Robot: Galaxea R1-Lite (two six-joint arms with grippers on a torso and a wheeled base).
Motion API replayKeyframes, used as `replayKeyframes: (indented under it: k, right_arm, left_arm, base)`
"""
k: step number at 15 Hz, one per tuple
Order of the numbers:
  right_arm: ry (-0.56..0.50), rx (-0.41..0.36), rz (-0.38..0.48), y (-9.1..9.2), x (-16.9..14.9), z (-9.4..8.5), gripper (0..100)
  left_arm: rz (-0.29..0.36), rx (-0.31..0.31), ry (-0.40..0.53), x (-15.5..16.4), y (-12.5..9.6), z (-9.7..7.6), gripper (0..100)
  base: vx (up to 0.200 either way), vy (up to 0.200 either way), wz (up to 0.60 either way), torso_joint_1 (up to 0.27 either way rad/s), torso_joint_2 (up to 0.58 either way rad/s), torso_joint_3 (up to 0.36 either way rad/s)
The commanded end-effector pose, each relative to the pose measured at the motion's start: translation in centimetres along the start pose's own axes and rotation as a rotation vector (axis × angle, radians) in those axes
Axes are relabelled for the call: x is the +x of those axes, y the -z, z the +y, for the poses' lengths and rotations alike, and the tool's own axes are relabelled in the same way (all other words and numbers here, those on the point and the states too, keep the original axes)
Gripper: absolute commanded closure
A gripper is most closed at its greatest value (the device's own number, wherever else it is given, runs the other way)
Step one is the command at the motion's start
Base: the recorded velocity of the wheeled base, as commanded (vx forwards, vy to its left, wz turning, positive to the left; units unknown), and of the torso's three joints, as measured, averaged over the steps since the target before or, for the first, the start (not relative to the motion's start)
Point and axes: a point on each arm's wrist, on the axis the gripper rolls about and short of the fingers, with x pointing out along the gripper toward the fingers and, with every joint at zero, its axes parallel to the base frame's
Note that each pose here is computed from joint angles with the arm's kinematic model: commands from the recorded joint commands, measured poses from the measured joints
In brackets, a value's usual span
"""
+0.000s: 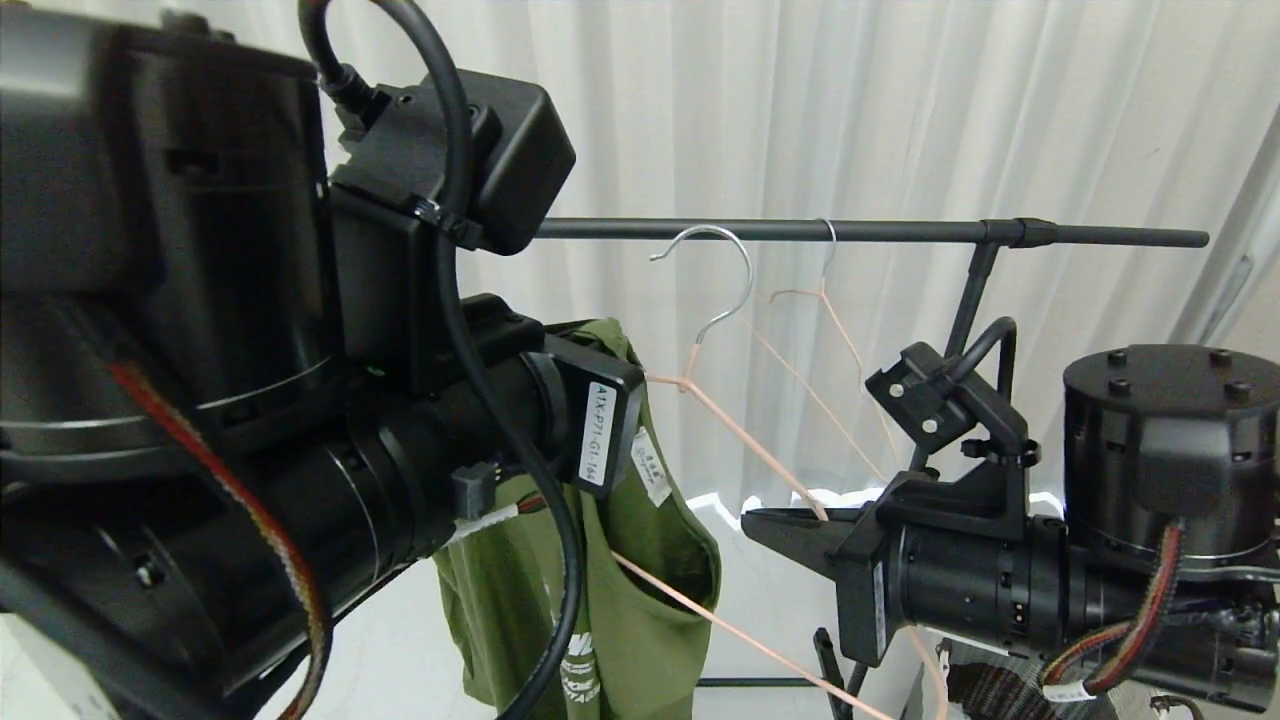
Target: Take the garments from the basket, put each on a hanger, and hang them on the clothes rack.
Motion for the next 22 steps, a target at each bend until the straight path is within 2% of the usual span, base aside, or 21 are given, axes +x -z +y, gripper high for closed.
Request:
replayKeyframes:
  k: [1,3,8,11,15,16,19,20,22]
  right_arm:
    - [0.009,-0.013,-0.028,-0.4,-0.2,-0.3,100]
    - [0.015,-0.054,-0.048,-0.6,-0.2,-0.6,100]
    - [0.040,-0.073,-0.110,-2.0,-0.4,-1.4,100]
    - [0.010,-0.105,-0.156,-3.0,-1.1,-1.9,100]
    - [-0.006,-0.118,-0.182,-3.4,-1.8,-1.7,100]
    - [-0.007,-0.119,-0.190,-3.5,-1.9,-1.7,100]
    - [-0.009,-0.123,-0.206,-3.7,-2.3,-1.6,100]
    - [-0.002,-0.122,-0.209,-3.8,-2.3,-1.8,100]
    - [0.027,-0.118,-0.218,-4.0,-2.5,-2.5,100]
  left_arm:
    - [0.008,0.008,0.015,-0.3,0.4,-0.1,100]
    - [0.008,0.010,0.017,-0.4,0.4,0.0,100]
    - [0.019,0.021,0.019,-0.5,1.3,-0.1,100]
    - [0.017,0.020,0.019,-0.5,1.2,0.0,100]
    - [0.018,0.021,0.039,-0.7,1.4,0.0,100]
    - [0.019,0.024,0.044,-0.8,1.5,0.0,0]
    - [0.005,0.017,0.046,-1.1,1.2,0.3,0]
    - [-0.004,0.030,0.064,-1.8,1.3,0.5,0]
    - [-0.008,0.093,0.074,-3.2,2.2,1.4,0]
  base:
    - [0.000,0.000,0.00,0.000,0.00,0.000]
    - [0.000,0.000,0.00,0.000,0.00,0.000]
    - [0.000,0.000,0.00,0.000,0.00,0.000]
    - [0.000,0.000,0.00,0.000,0.00,0.000]
    - [0.000,0.000,0.00,0.000,0.00,0.000]
    - [0.000,0.000,0.00,0.000,0.00,0.000]
    - [0.000,0.000,0.00,0.000,0.00,0.000]
    - [0.000,0.000,0.00,0.000,0.00,0.000]
    - [0.000,0.000,0.00,0.000,0.00,0.000]
